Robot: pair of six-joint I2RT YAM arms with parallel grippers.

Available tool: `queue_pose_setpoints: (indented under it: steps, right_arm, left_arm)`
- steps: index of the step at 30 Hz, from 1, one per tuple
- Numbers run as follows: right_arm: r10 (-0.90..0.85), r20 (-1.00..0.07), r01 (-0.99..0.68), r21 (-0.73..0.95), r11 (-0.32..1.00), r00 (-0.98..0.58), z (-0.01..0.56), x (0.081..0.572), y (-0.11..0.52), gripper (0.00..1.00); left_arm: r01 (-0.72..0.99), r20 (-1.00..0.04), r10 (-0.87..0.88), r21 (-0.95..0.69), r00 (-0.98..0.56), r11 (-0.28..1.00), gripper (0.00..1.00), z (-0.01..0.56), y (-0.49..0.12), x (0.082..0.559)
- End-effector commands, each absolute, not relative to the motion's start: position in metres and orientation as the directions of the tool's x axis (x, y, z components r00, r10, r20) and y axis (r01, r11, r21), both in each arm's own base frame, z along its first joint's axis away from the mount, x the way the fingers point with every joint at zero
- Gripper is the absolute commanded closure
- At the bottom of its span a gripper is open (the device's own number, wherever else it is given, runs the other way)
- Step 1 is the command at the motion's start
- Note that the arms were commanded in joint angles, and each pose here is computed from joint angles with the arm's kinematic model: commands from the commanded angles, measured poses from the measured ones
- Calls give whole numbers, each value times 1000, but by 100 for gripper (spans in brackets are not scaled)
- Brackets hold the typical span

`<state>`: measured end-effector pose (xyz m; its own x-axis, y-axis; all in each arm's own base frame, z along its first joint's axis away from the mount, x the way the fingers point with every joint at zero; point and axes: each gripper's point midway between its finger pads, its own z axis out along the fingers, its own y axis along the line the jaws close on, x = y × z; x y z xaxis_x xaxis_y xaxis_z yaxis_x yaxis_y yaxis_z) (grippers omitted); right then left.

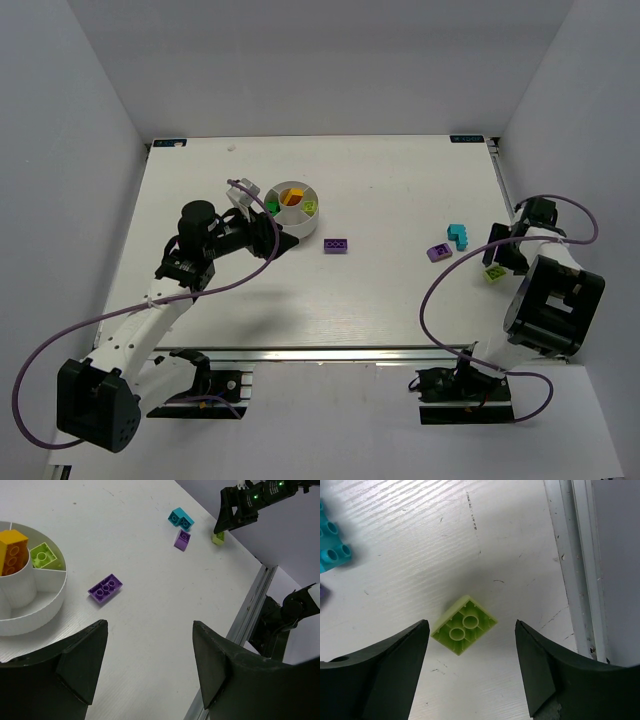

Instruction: Sort the legos into containers by color

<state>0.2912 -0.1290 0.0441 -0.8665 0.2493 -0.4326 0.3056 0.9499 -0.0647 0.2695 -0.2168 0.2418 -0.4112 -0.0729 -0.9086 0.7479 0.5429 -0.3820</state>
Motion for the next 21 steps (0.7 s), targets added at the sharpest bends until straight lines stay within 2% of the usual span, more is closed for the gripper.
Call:
queue_pose_setpoints:
  steps: [1,5,7,10,13,16,21]
  right_arm:
    - [262,-517,317,-20,948,-815,68,309,-130,26]
    - [232,-583,292,-10,956,-779,87,315,-127,26]
    - [281,-550,328,14,945,-786,88,311,-125,26]
    - [348,-439,367,45,929,-828,71,297,-118,28]
    - [423,-407,417,109,903,-810,58,293,-108,23]
    - [466,-385,452,134,882,-796,50,293,-104,11]
    - [511,-393,504,128,854,-764,42,296,-110,11]
  left_arm:
    - [771,-920,-67,-362,-387,524,22,246,-219,266]
    - [774,-918,-63,-366,-392,517,22,245,-220,266]
    - [774,-918,-63,-366,-392,517,22,245,-220,266]
    - [773,-917,-63,-367,-393,518,22,244,-220,266]
    - [773,-917,-63,-367,-393,518,22,243,-220,266]
    - [772,-916,-62,-368,-396,518,22,242,-220,267]
    - [770,-913,-59,-374,-404,517,22,239,-221,267]
